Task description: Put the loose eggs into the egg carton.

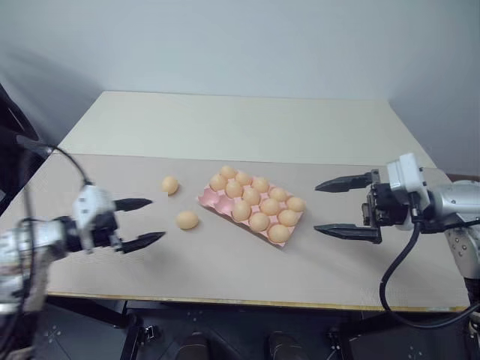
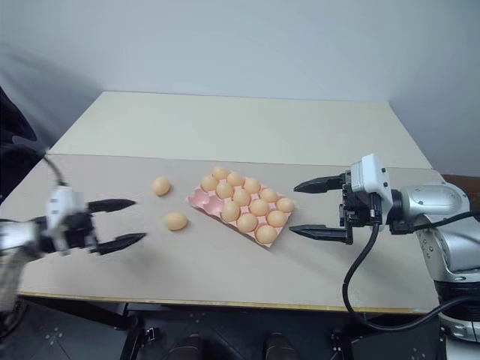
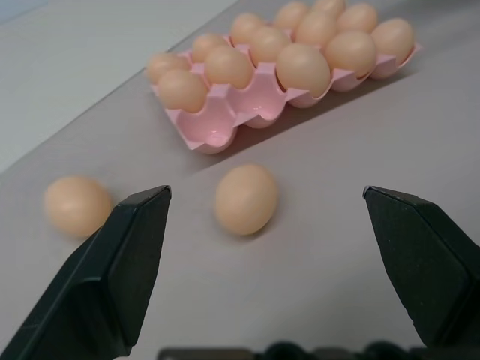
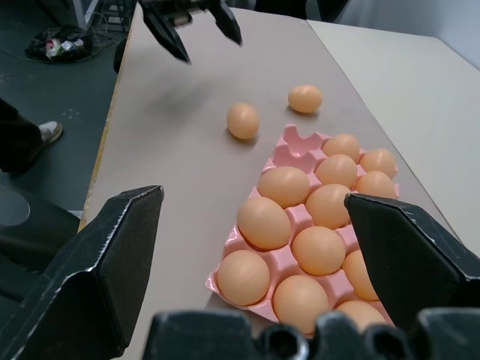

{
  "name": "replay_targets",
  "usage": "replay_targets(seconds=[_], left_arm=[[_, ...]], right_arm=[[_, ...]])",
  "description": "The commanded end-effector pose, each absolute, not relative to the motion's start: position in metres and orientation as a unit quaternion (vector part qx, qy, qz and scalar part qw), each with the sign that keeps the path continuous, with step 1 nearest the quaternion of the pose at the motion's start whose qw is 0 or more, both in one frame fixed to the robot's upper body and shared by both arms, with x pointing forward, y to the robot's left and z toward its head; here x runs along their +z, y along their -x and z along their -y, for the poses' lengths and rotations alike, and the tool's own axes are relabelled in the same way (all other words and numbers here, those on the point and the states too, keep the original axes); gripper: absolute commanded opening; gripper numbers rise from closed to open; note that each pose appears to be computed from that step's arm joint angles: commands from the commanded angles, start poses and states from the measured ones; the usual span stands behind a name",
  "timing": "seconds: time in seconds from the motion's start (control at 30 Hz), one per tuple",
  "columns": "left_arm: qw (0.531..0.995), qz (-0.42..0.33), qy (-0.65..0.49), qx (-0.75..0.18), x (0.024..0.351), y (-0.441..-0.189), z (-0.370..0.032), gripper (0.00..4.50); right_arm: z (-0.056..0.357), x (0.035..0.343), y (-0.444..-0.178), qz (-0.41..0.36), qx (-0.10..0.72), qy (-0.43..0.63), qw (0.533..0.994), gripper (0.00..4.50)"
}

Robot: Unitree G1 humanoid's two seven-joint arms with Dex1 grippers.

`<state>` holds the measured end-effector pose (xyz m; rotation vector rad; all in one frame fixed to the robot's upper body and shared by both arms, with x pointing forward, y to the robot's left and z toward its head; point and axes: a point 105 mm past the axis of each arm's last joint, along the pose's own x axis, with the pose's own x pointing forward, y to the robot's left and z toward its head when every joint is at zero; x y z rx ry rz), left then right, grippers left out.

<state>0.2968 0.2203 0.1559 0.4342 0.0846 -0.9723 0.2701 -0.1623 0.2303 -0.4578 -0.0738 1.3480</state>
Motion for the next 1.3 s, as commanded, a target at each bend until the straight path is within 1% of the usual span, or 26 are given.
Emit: replay_targets(seconds=[0.03,0.23,0.33,0.43,0.6,0.63,0.8,0.87,1.0,1.17,1.27,1.3], left_arm=[[0.856,-0.034,-0.242,-0.455,0.147,-0.319,-0.21,4.48],[0.847,-0.044,-0.27,-0.457,0.126,-0.356,-0.195,4.48],[0.828,-0.057,-0.283,-0.48,0.119,-0.361,-0.19,4.48],[0.817,-0.061,-0.28,-0.5,0.117,-0.362,-0.186,3.88],[0.824,-0.037,-0.27,-0.497,0.132,-0.368,-0.182,2.28],[0.823,-0.029,-0.268,-0.5,0.138,-0.368,-0.181,2.04],[0.811,0.038,-0.221,-0.541,0.18,-0.361,-0.154,2.04],[0.807,0.055,-0.209,-0.55,0.19,-0.36,-0.142,2.04],[0.799,0.07,-0.197,-0.563,0.195,-0.364,-0.117,2.04],[0.803,0.056,-0.221,-0.551,0.181,-0.38,-0.098,2.04],[0.808,0.047,-0.223,-0.543,0.176,-0.387,-0.094,2.8],[0.809,0.045,-0.227,-0.54,0.174,-0.388,-0.093,3.17]], right_arm=[[0.161,0.242,-0.266,0.054,0.619,0.224,0.751,4.5],[0.162,0.245,-0.261,0.056,0.615,0.228,0.753,4.5],[0.163,0.247,-0.26,0.059,0.612,0.229,0.755,4.5],[0.163,0.247,-0.26,0.06,0.606,0.23,0.759,4.5],[0.163,0.248,-0.261,0.065,0.599,0.227,0.765,4.5],[0.163,0.247,-0.261,0.065,0.598,0.227,0.766,4.5],[0.163,0.247,-0.263,0.068,0.594,0.227,0.769,4.5],[0.162,0.247,-0.264,0.069,0.592,0.228,0.77,4.5],[0.161,0.247,-0.265,0.073,0.589,0.229,0.771,4.5],[0.161,0.249,-0.263,0.076,0.583,0.23,0.775,4.5],[0.162,0.25,-0.262,0.077,0.579,0.23,0.778,4.5],[0.162,0.25,-0.262,0.077,0.578,0.231,0.779,4.5]])
